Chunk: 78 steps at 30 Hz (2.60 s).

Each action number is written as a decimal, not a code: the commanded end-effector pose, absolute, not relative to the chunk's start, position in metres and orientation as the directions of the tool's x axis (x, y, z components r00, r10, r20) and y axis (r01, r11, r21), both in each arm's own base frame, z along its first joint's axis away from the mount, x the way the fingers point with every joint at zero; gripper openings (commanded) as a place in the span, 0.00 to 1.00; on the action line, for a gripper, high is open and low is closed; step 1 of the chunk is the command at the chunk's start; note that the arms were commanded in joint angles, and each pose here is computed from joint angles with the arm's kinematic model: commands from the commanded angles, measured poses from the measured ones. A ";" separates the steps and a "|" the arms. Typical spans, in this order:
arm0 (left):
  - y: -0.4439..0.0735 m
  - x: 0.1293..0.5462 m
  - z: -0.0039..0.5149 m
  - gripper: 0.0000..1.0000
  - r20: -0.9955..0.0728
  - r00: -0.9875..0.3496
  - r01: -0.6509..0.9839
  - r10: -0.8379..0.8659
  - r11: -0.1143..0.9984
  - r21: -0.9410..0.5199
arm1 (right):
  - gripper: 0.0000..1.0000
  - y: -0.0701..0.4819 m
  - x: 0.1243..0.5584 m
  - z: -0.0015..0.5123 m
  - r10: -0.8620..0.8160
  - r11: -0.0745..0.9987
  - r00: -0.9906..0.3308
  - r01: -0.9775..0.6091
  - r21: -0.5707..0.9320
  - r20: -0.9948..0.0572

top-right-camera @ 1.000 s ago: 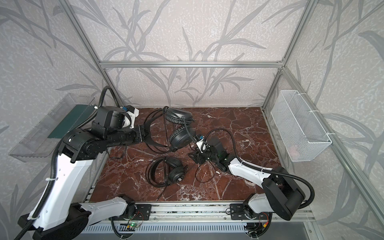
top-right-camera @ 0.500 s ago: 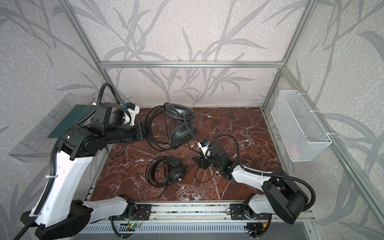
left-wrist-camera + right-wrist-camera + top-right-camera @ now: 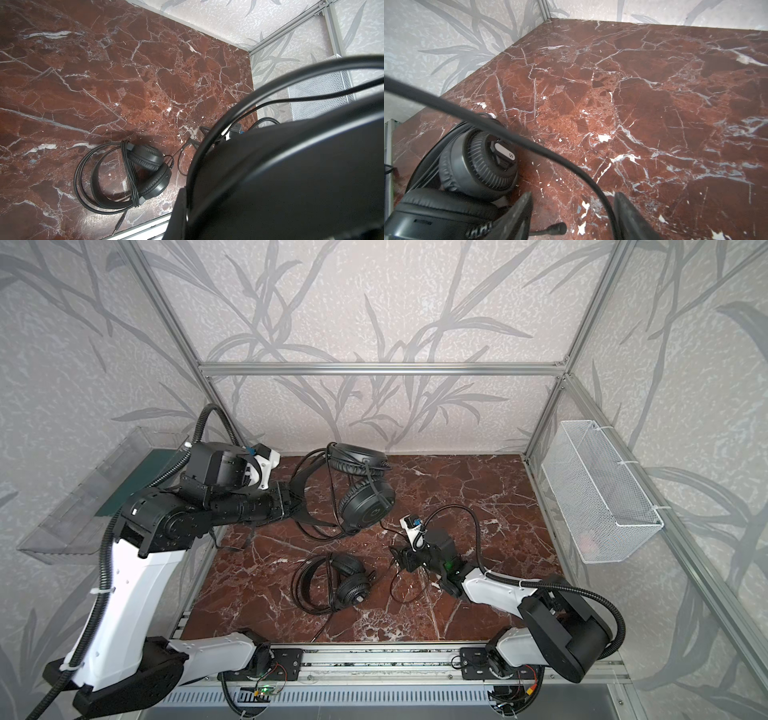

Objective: Wrap the headphones

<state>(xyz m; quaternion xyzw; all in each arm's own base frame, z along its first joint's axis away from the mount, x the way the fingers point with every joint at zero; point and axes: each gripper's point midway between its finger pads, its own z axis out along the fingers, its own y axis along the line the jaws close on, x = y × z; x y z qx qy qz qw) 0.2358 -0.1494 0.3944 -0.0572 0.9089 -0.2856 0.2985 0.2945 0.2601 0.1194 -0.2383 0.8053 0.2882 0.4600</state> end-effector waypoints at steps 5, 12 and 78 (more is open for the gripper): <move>-0.141 0.229 0.431 0.00 -0.572 -0.751 0.097 -0.329 0.803 -0.589 | 0.46 0.265 0.298 0.128 -0.094 0.694 -0.436 -0.673 0.255 -0.895; -0.134 0.235 0.437 0.00 -0.600 -0.727 0.086 -0.333 0.823 -0.561 | 0.19 0.261 0.279 0.129 -0.087 0.664 -0.464 -0.687 0.296 -0.882; -0.098 0.239 0.155 0.00 -0.288 -0.953 -0.082 -0.093 0.995 -0.049 | 0.00 0.345 0.149 0.469 -0.653 0.150 0.648 -0.397 -0.906 -0.392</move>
